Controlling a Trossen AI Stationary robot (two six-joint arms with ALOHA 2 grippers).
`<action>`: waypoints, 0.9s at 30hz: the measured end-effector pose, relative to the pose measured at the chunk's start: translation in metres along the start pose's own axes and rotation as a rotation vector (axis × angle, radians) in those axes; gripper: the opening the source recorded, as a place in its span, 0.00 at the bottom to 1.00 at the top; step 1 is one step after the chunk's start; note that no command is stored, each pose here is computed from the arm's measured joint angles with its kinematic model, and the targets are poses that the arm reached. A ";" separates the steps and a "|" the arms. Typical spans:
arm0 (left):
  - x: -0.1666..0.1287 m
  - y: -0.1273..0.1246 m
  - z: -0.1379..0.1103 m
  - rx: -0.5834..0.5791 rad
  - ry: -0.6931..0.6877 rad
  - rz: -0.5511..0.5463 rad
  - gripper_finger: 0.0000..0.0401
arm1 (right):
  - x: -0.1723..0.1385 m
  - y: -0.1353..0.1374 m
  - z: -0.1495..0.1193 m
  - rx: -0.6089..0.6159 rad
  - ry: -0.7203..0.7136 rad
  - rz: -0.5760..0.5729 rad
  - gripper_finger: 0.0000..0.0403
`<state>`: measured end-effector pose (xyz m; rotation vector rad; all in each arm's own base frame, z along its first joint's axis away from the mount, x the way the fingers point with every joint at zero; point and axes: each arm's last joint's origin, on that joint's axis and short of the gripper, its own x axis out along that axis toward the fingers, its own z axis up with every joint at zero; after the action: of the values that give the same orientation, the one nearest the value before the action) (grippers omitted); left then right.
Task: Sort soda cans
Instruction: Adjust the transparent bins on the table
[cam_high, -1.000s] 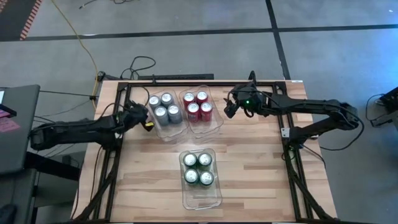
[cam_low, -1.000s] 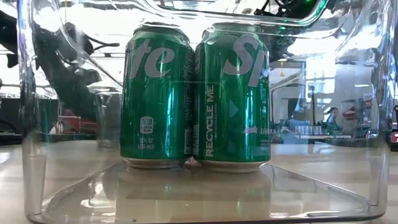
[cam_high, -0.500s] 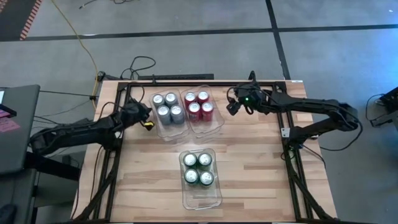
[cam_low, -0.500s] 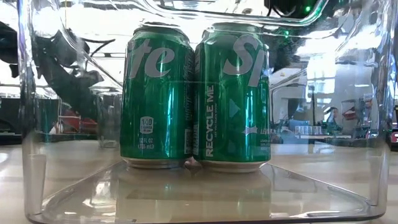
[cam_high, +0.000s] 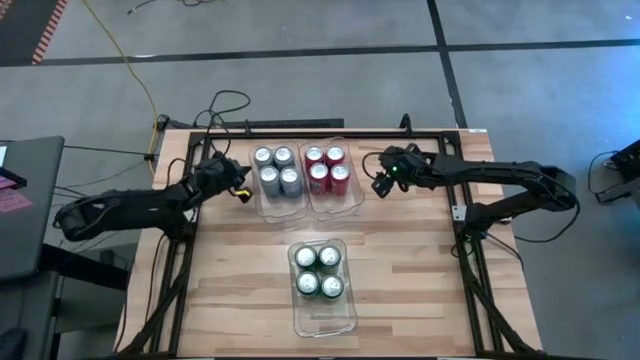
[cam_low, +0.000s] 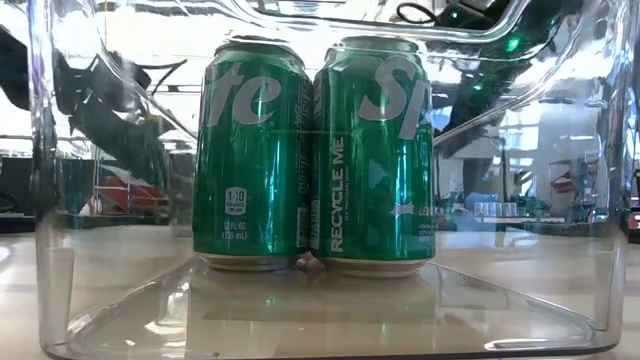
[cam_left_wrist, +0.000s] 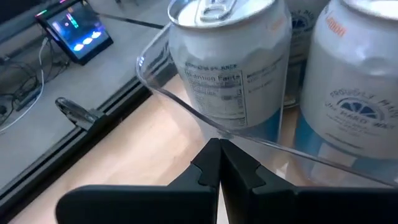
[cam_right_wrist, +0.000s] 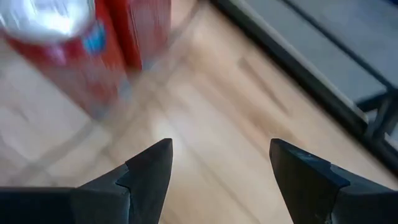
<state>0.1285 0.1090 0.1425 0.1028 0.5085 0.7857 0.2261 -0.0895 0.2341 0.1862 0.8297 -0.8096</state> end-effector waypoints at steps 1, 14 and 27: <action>0.003 0.000 -0.001 0.000 0.002 0.003 0.00 | 0.000 0.000 -0.003 -0.008 0.028 -0.004 0.71; 0.020 0.000 0.007 -0.133 0.011 0.064 0.00 | -0.006 0.029 -0.054 -0.031 0.202 0.048 0.71; -0.018 0.011 0.031 -0.328 0.057 0.074 0.00 | -0.001 0.056 -0.058 0.087 -0.043 0.246 0.71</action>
<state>0.1249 0.1072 0.1799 -0.2059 0.4250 0.9365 0.2312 -0.0244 0.1863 0.3400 0.7153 -0.6165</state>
